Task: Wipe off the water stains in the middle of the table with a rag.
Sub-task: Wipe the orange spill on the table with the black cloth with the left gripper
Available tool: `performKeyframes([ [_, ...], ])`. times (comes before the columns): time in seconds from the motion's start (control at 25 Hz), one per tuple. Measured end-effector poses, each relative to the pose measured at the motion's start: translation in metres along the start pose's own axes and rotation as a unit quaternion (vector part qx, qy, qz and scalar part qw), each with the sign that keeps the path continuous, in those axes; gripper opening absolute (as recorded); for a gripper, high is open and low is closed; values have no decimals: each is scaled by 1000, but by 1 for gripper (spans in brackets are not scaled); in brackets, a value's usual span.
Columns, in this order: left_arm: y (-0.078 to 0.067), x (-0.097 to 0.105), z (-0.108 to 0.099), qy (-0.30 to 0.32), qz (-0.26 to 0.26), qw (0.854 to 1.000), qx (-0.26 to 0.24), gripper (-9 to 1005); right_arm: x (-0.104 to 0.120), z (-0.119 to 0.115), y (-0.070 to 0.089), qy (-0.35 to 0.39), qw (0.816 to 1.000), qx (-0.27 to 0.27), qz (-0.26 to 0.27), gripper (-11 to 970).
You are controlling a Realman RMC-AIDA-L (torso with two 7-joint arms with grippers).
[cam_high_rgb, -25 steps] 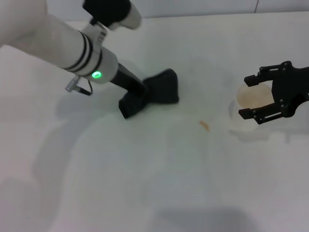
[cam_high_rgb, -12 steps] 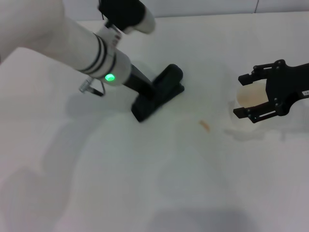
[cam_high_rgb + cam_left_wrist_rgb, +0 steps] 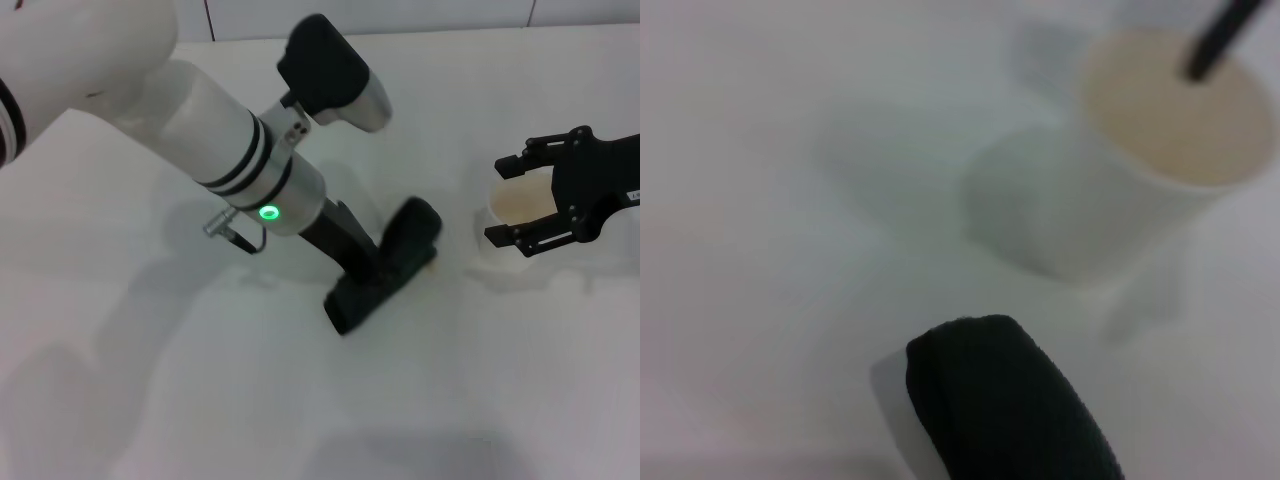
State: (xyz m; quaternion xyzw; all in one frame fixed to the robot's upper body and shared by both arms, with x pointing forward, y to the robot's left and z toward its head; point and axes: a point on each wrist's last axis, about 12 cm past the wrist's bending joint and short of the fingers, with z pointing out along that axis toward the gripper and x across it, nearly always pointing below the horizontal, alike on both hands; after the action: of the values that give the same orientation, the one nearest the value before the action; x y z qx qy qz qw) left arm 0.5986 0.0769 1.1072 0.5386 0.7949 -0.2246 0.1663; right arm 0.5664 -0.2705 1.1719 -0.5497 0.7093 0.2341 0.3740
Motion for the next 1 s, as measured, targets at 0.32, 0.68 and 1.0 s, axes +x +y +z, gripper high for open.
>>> performKeyframes([
  [0.32, -20, 1, 2, -3, 17, 998, 52, 94, 1, -1, 0, 0, 1000, 0, 2, 841],
  [0.68, 21, 18, 0, 3, -54, 996, -71, 92, 4, -2, 3, -2, 1000, -3, 5, 841],
  [1.0, 55, 25, -24, -26, -101, 983, -152, 90, 4, -1, 4, -1, 1000, -5, 4, 842],
])
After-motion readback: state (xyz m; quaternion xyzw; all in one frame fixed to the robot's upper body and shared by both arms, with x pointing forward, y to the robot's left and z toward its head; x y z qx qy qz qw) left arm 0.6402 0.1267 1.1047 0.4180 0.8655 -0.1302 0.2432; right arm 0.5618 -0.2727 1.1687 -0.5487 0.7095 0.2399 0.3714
